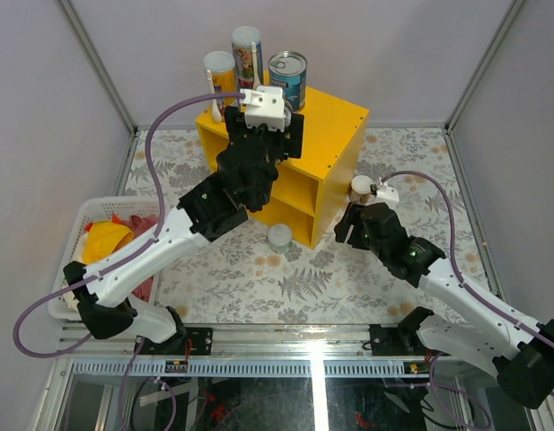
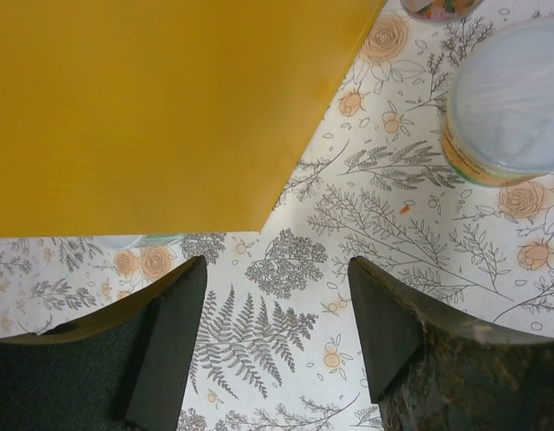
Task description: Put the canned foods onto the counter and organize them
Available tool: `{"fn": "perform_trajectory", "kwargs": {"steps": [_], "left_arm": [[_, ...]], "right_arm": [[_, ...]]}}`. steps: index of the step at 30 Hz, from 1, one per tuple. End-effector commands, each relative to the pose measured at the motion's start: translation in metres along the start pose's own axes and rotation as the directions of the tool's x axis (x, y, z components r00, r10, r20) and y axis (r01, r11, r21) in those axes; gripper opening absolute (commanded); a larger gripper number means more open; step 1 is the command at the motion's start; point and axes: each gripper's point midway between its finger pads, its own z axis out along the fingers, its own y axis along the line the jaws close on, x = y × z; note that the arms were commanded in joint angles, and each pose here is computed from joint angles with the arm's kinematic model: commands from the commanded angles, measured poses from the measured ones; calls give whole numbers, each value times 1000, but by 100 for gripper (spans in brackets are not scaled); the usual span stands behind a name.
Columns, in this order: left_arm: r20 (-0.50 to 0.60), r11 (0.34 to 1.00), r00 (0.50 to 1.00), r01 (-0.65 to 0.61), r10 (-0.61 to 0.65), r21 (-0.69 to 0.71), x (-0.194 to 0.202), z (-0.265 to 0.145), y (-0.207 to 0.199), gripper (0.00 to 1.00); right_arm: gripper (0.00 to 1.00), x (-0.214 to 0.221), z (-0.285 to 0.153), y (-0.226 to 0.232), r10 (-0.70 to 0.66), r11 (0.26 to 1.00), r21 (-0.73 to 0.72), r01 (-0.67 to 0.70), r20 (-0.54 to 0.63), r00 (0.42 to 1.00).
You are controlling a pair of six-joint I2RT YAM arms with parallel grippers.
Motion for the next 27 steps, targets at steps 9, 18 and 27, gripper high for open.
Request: {"fn": "perform_trajectory", "kwargs": {"steps": [9,18,27], "left_arm": [[180,984,969,177,-170,-23,-68,56,47,0],[151,975,964,223,-218,-21,-50,76,60,0],[138,974,964,227,-227,13,-45,77,54,0]], "right_arm": [[72,-47,-5,5,28,1000,5,-28,116,993],[74,-55,-6,-1,44,999,19,-47,135,990],[75,-55,-5,-5,55,998,29,-59,136,989]]}}
